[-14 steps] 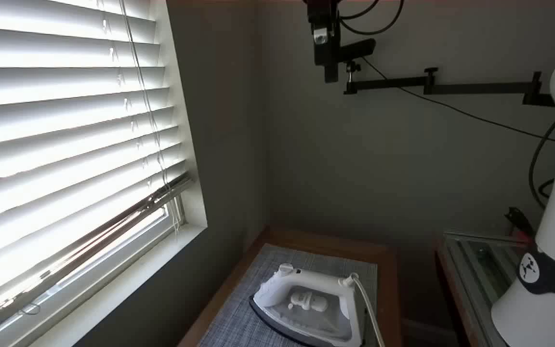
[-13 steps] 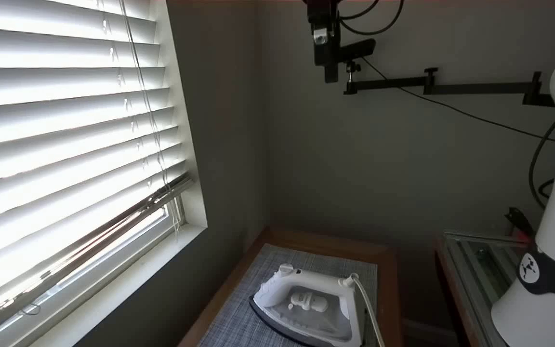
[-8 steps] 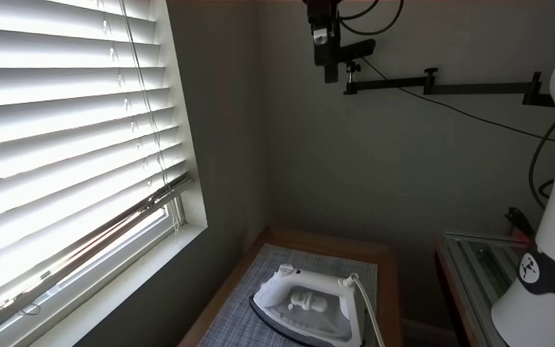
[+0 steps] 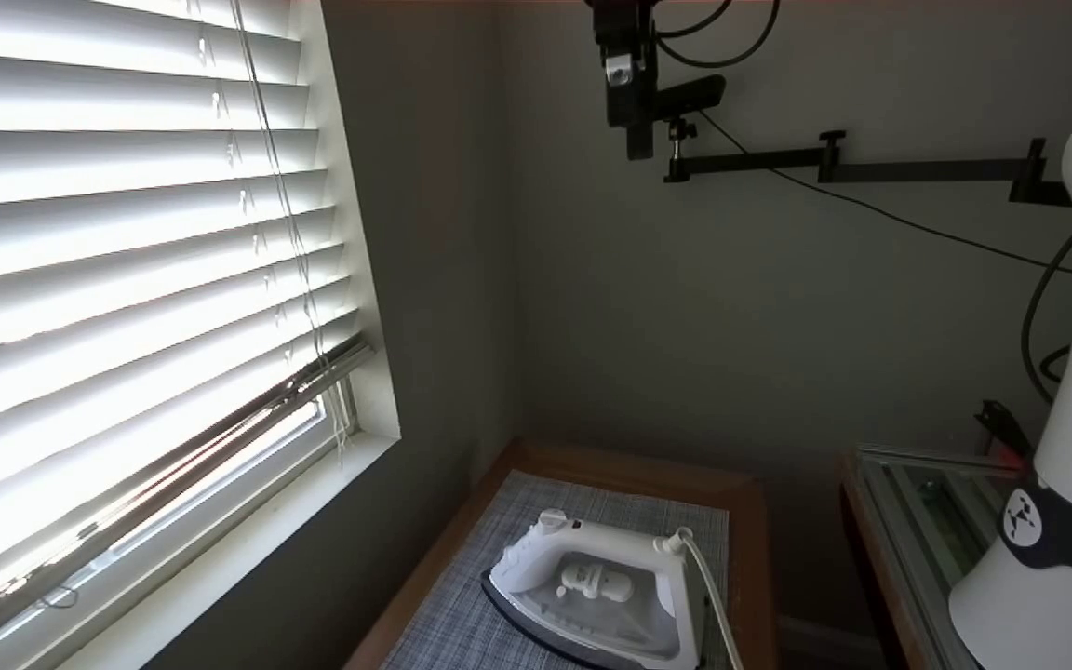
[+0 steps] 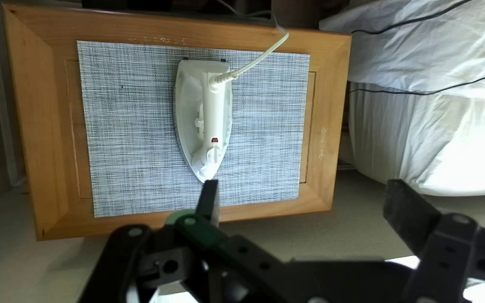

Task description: Turn the iron to the right, then press a button on the iron

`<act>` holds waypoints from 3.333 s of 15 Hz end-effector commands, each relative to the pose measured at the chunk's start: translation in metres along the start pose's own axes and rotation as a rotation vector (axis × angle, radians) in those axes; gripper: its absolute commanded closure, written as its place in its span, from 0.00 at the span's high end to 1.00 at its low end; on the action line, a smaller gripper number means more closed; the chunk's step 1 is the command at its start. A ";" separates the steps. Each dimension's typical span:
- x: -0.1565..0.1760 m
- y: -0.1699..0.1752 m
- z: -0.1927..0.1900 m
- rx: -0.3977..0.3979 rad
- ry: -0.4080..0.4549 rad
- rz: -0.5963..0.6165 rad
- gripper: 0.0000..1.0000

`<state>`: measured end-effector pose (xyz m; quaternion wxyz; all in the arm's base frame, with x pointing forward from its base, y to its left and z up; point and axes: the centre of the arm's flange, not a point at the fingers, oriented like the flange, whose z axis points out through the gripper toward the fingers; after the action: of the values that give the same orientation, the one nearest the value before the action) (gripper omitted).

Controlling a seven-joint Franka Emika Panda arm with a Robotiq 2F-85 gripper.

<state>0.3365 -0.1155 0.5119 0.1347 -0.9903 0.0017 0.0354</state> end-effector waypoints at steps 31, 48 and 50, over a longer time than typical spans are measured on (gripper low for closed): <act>0.022 -0.104 0.169 -0.316 -0.243 -0.911 1.00; 0.021 -0.081 0.235 -0.335 -0.425 -1.709 1.00; 0.024 -0.078 0.243 -0.321 -0.428 -1.755 1.00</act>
<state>0.3565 0.0351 0.3223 -0.0290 -0.6488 -0.7529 0.1063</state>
